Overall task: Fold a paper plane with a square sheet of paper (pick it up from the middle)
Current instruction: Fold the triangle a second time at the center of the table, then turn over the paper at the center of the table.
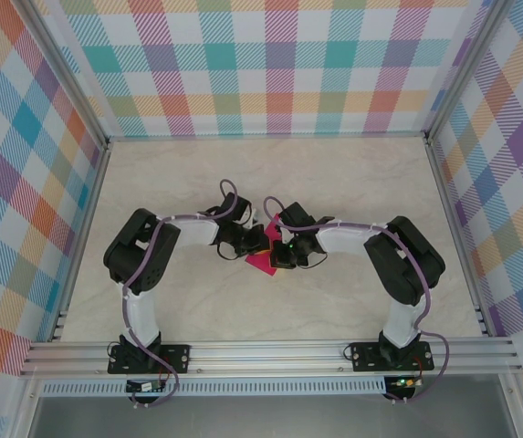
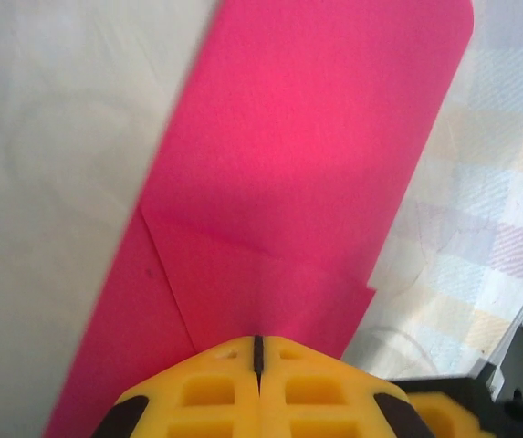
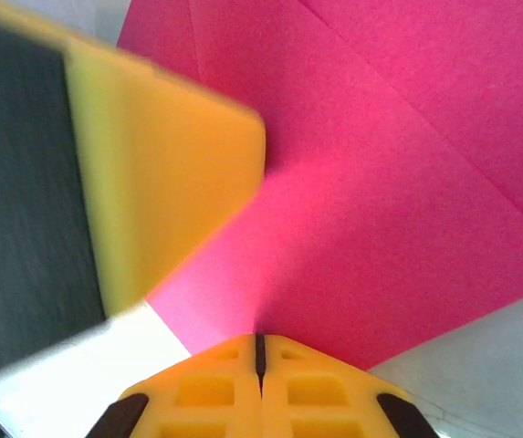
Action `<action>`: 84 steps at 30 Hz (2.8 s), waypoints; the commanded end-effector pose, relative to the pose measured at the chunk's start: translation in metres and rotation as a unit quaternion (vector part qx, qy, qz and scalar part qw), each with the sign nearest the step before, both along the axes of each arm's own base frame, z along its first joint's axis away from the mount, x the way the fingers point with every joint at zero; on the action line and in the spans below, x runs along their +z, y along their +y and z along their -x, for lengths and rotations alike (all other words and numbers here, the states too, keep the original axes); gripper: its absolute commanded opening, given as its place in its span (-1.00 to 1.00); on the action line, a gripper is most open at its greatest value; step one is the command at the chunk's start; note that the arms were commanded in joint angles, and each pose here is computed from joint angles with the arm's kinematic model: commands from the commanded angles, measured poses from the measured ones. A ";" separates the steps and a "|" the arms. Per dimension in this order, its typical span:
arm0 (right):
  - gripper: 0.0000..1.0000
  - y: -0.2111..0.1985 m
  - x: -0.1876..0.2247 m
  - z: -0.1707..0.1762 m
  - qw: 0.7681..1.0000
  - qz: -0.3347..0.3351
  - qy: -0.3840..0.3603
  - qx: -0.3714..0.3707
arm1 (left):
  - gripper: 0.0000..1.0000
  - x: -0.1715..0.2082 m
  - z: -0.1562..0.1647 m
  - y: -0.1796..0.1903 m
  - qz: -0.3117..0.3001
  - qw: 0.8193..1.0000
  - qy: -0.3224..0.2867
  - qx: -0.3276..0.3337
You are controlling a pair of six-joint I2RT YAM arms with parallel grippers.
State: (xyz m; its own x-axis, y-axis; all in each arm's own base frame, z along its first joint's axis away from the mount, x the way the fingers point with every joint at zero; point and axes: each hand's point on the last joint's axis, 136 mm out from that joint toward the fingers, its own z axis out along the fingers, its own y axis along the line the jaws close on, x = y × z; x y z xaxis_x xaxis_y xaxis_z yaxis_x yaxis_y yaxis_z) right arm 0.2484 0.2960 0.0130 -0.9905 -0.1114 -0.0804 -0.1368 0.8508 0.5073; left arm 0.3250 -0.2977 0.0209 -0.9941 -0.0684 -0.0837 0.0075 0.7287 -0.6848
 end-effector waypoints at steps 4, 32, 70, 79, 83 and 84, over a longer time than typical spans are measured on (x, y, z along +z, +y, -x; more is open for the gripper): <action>-0.85 -0.038 -0.041 0.035 0.994 0.091 0.066 0.008 | -0.95 -0.016 -0.054 0.053 -0.082 0.994 -0.040 0.065; -0.02 -0.020 0.043 -0.049 0.998 -0.036 -0.019 -0.057 | 0.12 0.056 -0.012 0.048 0.025 0.994 -0.044 0.094; -0.79 -0.038 0.019 -0.048 0.995 -0.015 0.002 -0.096 | -0.30 0.026 0.013 -0.009 0.093 0.996 -0.012 0.007; -0.79 -0.040 0.020 -0.048 0.995 -0.014 0.003 -0.100 | -0.45 0.020 0.014 -0.017 0.093 0.996 -0.006 -0.006; -0.78 -0.040 0.020 -0.048 0.995 -0.013 0.004 -0.100 | -0.51 0.019 0.014 -0.020 0.095 0.995 -0.004 -0.011; -0.78 -0.040 0.021 -0.048 0.995 -0.013 0.004 -0.100 | -0.51 0.019 0.014 -0.021 0.096 0.995 -0.004 -0.012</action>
State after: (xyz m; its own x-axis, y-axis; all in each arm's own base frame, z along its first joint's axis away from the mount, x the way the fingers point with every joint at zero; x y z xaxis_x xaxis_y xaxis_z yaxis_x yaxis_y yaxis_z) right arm 0.2944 0.2609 0.0256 -0.9956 0.0712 -0.0614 0.0279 0.8473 0.5304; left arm 0.3112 -0.3064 0.0324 -0.9931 -0.1053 -0.0514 -0.0229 0.6050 -0.7959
